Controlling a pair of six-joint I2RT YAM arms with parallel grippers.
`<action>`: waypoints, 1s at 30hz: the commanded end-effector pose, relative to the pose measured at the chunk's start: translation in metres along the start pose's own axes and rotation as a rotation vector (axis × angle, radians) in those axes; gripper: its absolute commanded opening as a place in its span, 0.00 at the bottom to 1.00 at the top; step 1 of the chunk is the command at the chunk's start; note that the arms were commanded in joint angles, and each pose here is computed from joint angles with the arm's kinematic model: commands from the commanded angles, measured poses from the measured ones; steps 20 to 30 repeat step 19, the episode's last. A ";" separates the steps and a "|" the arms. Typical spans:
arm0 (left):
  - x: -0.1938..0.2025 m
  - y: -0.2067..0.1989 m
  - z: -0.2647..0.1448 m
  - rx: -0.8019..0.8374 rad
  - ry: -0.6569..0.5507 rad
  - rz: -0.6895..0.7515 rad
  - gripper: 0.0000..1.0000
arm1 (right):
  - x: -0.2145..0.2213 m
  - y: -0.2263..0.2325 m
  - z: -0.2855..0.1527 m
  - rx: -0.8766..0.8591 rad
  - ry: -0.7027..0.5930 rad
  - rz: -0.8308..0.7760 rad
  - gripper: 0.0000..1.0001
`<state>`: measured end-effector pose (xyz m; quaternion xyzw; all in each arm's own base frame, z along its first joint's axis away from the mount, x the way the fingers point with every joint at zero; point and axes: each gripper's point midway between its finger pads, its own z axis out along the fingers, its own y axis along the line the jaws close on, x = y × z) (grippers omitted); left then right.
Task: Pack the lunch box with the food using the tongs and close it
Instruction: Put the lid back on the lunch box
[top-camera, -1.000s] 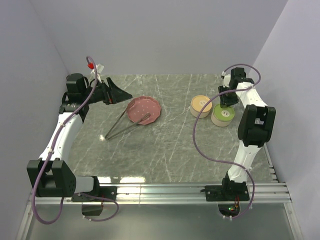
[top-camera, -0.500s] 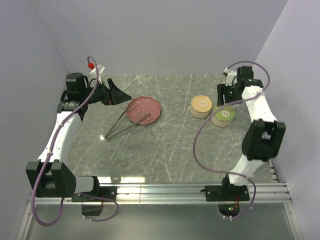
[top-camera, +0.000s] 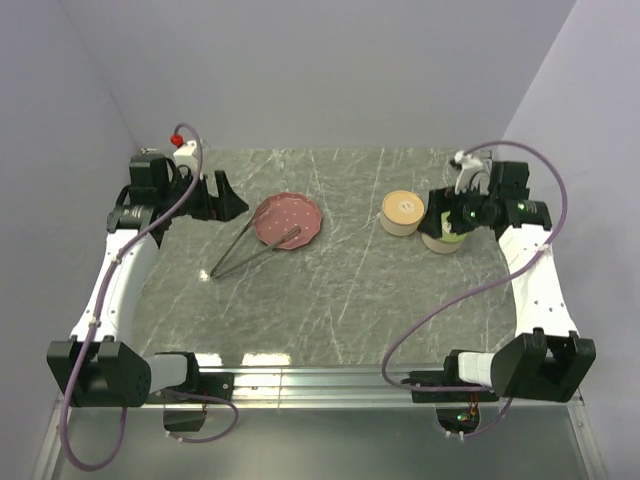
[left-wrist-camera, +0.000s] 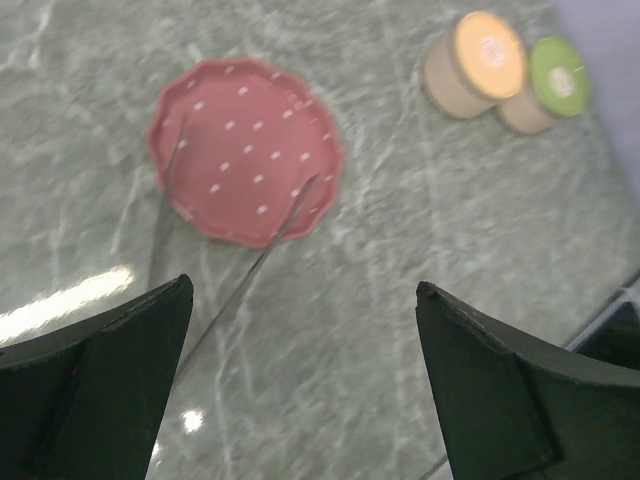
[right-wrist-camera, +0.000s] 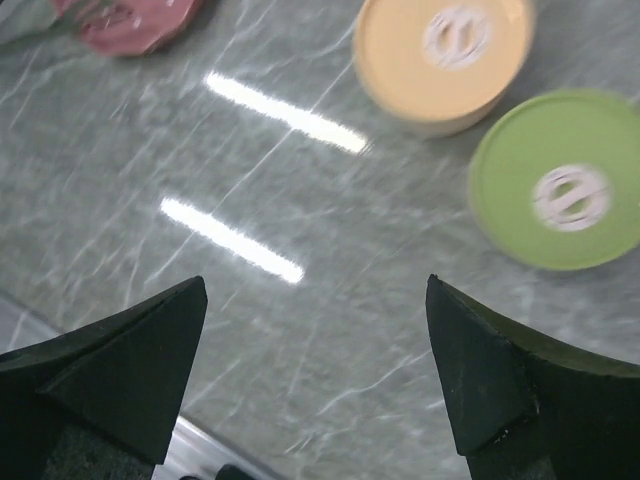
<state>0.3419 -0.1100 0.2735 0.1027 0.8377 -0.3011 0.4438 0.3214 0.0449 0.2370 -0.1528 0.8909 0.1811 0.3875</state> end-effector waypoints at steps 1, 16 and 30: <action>0.020 0.020 -0.013 -0.120 0.015 0.101 0.99 | 0.025 0.031 0.002 -0.124 0.014 0.013 0.97; 0.083 0.053 -0.023 -0.256 0.086 0.184 0.99 | 0.089 0.058 0.025 -0.177 0.138 -0.005 0.96; 0.078 0.053 -0.023 -0.254 0.086 0.194 0.99 | 0.088 0.057 0.025 -0.175 0.142 -0.009 0.96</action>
